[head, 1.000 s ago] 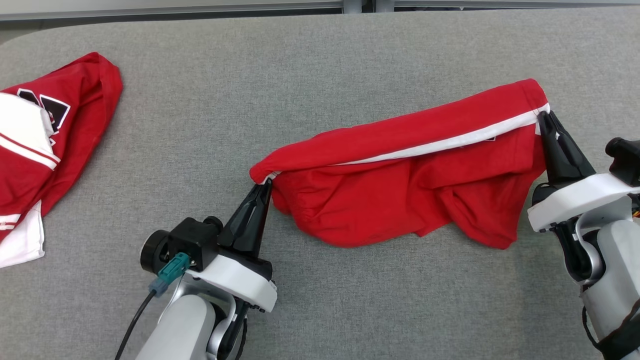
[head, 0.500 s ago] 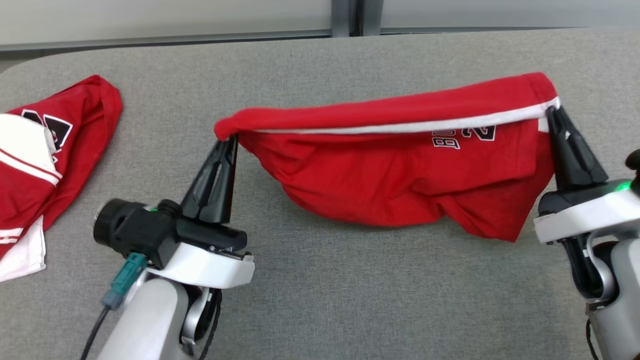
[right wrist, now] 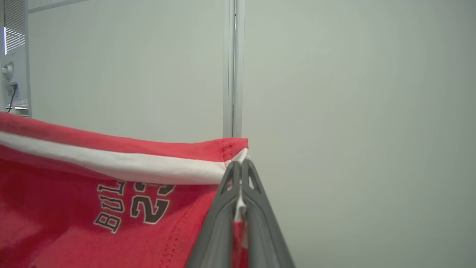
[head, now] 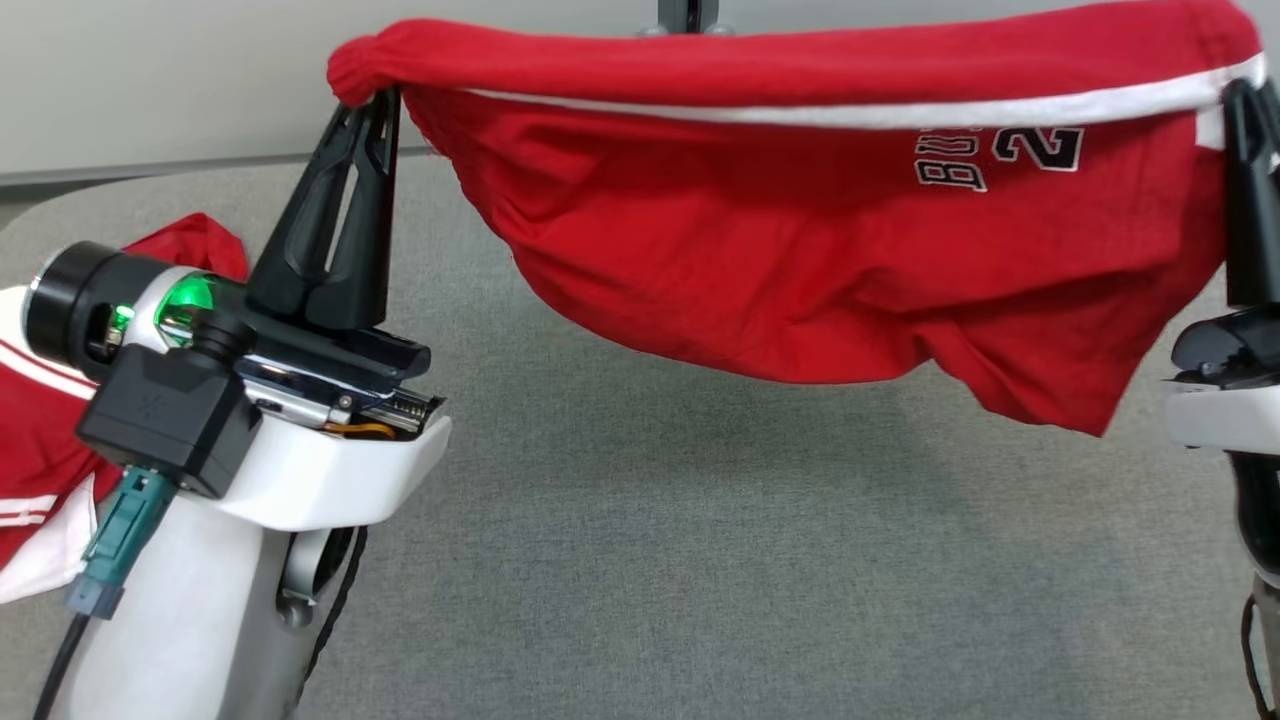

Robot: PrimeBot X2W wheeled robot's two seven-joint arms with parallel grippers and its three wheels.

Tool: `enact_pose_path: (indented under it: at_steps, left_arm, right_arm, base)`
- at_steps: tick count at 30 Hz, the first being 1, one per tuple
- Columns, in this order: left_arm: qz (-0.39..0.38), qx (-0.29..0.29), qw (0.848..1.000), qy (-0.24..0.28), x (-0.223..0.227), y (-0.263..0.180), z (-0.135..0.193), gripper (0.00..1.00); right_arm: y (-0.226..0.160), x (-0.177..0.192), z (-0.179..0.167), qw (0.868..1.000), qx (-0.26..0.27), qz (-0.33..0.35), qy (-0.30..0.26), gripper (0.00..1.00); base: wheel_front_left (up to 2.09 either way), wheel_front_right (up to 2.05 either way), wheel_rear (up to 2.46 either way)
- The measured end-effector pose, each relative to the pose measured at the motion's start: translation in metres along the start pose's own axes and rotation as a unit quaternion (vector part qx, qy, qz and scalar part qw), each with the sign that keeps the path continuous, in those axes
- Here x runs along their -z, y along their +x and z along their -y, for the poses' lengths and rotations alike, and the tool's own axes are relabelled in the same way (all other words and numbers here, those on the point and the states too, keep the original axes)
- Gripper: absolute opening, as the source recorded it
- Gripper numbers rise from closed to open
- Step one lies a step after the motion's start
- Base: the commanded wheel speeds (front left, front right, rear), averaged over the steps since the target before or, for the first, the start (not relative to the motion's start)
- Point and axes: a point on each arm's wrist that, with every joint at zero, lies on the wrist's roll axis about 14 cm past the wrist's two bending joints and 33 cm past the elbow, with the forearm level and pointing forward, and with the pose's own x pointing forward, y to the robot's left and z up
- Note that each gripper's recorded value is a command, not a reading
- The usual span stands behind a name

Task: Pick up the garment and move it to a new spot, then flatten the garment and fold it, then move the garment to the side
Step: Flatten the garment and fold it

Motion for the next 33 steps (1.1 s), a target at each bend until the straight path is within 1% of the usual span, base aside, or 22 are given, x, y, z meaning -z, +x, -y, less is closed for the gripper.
enact_pose_path:
  at_steps: [4,7,17,25,27,29,33]
  left_arm:
    - [0.018,0.007,1.0,0.009,-0.018,0.005,0.002,0.0]
    - [0.02,0.008,1.0,0.009,-0.022,0.006,0.004,0.0]
    - [-0.024,0.005,1.0,-0.013,-0.001,-0.004,0.006,0.0]
    - [-0.044,0.001,0.999,-0.02,0.01,-0.008,0.004,0.0]
    - [-0.059,0.001,0.998,-0.026,0.017,-0.01,0.005,0.0]
    - [-0.087,-0.001,0.996,-0.037,0.03,-0.016,0.007,0.0]
    - [-0.15,-0.013,0.986,-0.074,0.064,-0.037,0.013,0.0]
  right_arm:
    - [-0.005,-0.023,0.004,1.0,0.007,0.019,-0.008,0.0]
    - [-0.009,-0.023,0.004,1.0,0.011,0.015,-0.006,0.0]
    - [-0.022,0.006,0.001,0.999,0.023,-0.031,0.03,0.0]
    - [-0.023,0.018,0.003,0.998,0.026,-0.044,0.038,0.0]
    - [-0.023,0.026,0.002,0.997,0.025,-0.058,0.044,0.0]
    - [-0.028,0.042,-0.001,0.995,0.025,-0.081,0.058,0.0]
    - [-0.047,0.093,-0.021,0.982,0.022,-0.157,0.105,0.0]
  base:
    - [0.0,0.0,0.0]
    - [0.0,0.0,0.0]
    - [0.0,0.0,0.0]
    - [0.0,0.0,0.0]
    - [0.0,0.0,0.0]
    - [0.0,0.0,0.0]
    - [0.0,0.0,0.0]
